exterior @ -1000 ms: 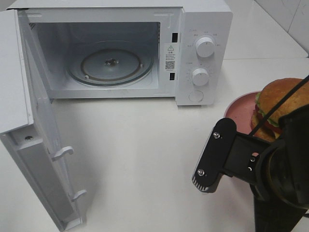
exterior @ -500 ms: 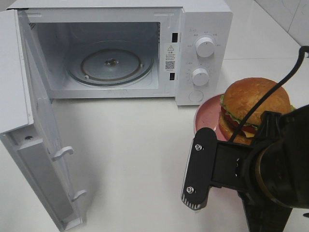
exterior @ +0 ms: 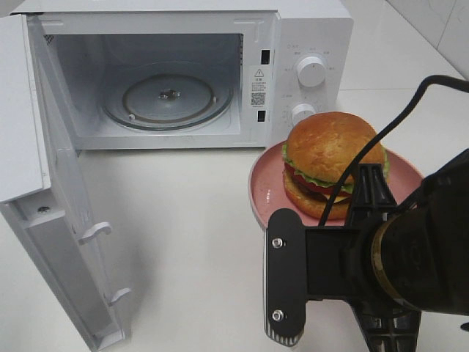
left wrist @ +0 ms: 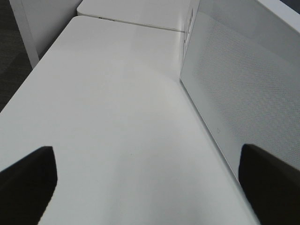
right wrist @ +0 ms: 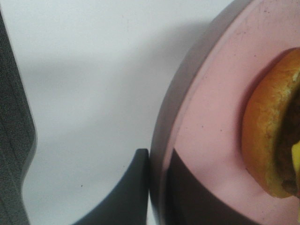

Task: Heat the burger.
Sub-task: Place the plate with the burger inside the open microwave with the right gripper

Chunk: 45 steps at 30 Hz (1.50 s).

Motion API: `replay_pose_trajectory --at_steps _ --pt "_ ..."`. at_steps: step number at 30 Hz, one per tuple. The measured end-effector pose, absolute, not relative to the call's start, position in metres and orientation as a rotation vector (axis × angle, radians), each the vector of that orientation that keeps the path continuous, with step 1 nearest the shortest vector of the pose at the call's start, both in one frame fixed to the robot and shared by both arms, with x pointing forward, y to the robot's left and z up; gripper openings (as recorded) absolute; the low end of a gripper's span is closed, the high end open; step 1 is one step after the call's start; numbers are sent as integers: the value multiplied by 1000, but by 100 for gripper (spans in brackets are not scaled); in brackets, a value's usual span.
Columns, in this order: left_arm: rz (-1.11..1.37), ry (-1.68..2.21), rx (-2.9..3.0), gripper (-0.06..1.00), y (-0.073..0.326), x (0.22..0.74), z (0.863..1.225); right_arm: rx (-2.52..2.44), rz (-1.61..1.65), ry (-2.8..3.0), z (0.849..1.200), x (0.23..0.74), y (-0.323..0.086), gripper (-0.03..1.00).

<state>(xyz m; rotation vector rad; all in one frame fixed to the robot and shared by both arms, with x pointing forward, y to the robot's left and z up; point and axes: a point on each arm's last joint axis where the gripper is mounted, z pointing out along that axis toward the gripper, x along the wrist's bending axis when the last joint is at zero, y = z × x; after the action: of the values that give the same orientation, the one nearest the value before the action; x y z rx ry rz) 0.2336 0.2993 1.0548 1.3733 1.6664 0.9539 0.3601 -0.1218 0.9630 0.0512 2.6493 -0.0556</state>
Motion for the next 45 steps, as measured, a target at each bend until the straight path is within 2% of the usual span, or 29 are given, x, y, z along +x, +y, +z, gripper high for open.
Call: replay_pose_trajectory --at_steps 19,45 --pt "954 1666 1373 97 299 234 1055 -408 -3 2613 963 360 -111 7" --pt "954 1666 1373 97 299 234 1055 -540 149 2546 965 372 -104 7"
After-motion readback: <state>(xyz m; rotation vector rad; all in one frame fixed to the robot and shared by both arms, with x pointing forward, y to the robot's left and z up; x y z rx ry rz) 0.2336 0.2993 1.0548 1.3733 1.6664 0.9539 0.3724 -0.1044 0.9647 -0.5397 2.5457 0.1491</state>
